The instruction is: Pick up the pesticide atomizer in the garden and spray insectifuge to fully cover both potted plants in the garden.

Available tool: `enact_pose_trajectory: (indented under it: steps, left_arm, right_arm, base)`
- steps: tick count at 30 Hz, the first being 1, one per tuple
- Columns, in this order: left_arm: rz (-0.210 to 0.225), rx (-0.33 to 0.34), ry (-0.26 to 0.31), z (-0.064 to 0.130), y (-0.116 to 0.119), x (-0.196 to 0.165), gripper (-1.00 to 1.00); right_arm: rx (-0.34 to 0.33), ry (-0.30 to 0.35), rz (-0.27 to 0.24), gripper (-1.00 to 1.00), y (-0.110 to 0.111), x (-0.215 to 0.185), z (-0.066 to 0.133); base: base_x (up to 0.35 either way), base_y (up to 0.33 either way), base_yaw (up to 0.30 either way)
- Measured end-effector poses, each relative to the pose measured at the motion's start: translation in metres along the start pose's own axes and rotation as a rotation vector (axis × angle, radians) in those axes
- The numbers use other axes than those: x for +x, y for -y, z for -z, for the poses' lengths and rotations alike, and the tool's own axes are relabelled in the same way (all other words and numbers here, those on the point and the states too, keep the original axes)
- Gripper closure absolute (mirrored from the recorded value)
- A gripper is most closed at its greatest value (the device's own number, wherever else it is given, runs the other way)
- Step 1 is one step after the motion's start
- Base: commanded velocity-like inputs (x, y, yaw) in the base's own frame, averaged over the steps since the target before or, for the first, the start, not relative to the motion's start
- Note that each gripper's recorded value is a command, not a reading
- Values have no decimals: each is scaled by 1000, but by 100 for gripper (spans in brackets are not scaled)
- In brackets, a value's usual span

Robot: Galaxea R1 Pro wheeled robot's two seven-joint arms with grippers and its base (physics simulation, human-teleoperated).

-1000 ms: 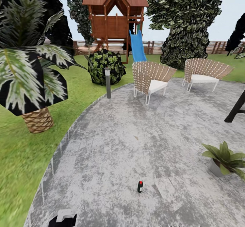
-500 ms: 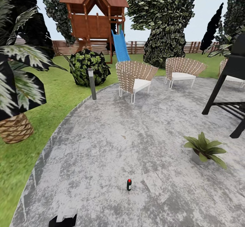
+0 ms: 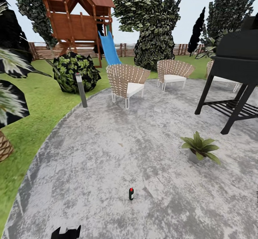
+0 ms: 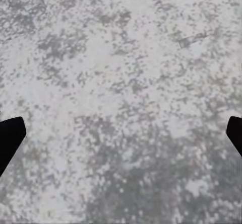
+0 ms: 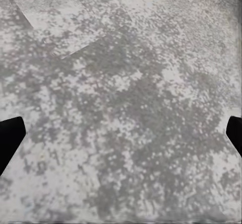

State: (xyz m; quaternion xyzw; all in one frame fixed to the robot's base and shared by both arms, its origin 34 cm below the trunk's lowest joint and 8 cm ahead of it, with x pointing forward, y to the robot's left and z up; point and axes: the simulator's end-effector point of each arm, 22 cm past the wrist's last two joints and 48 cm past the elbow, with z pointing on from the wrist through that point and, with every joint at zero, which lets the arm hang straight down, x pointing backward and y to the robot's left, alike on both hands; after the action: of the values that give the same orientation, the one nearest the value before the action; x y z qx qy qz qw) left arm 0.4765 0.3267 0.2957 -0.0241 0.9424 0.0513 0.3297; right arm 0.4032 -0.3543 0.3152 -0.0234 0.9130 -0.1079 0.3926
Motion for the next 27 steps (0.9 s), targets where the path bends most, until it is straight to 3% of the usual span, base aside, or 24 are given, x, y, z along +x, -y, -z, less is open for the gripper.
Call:
enact_pose_trajectory:
  steps: [8,27]
  left_arm:
    - [-1,0,0,0,0,0,-100]
    - [0,0,-1,0,0,0,-100]
  right_arm:
    - [0,0,0,-100,0,0,0]
    - [0,0,1,-100,0,0,0]
  base:
    - [0,226,-296]
    - [-2,9,-296]
